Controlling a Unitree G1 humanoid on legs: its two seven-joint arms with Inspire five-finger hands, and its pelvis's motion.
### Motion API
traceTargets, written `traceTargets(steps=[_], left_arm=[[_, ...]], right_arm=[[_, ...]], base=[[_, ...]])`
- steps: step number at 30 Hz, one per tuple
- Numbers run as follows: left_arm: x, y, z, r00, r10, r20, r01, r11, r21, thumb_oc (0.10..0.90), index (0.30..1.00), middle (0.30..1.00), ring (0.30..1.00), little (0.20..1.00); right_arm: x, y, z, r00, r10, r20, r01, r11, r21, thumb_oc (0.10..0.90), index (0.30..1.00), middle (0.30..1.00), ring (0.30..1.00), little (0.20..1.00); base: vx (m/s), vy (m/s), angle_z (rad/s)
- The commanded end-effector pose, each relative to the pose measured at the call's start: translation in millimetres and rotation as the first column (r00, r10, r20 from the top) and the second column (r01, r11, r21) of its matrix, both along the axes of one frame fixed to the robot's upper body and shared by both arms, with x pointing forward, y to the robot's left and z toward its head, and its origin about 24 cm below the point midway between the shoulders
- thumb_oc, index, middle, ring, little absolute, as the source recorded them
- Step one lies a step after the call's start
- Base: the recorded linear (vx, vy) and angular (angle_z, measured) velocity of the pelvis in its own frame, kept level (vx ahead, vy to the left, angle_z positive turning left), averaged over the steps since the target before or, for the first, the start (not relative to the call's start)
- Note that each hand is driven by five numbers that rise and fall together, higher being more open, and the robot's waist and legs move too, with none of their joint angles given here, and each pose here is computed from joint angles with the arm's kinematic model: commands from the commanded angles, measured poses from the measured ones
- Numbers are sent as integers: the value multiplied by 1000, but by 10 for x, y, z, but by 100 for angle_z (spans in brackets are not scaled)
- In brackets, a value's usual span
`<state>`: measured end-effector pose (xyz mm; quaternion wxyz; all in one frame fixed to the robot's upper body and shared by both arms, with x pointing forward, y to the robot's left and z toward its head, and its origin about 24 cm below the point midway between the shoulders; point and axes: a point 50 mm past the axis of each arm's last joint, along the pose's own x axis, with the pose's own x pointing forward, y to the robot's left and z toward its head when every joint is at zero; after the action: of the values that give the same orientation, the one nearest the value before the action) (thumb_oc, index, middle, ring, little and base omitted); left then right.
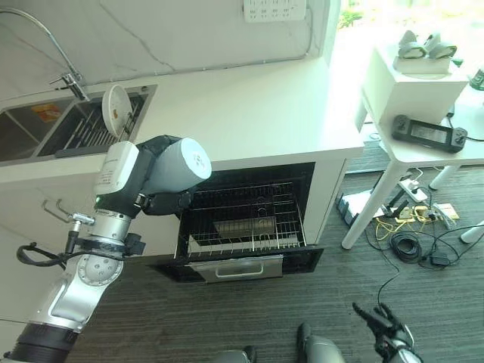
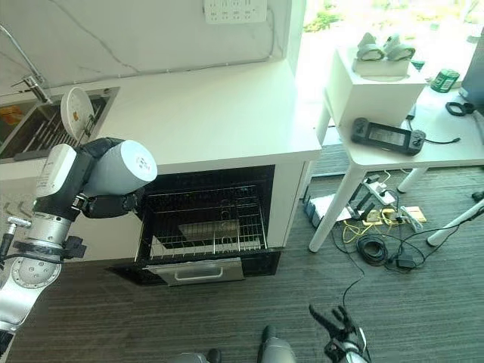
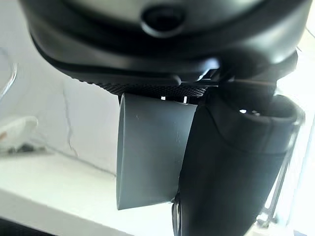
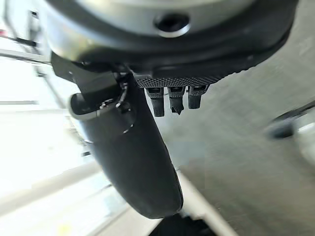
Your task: Place the dishes in the dishwasher.
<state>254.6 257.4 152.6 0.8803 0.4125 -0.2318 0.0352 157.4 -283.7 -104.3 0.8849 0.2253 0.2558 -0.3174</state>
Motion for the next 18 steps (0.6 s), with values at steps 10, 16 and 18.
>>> traceTargets(steps=[10,16,18], left_arm=[[-54,-98,81,945,25,326,172,810,-560,400,300,300,300,300],[-82,-242,-55,875,266,404,19,816,-577,400,300,300,300,300],[-89,-291,-53,855,292,430,-3,830,-558,400,300,300,300,300]], right_arm=[[787,-22,1947,464,247,851,45,953,-301,800,900,900,900,900],[814,319,2361,233,413,880,-105,911,-399,800,900,900,900,900],[826,455,2412,171,457,873,-199,884,-423,800,900,900,900,900]], base=[[7,-5,-25],[13,10,-19],[7,-8,-16]])
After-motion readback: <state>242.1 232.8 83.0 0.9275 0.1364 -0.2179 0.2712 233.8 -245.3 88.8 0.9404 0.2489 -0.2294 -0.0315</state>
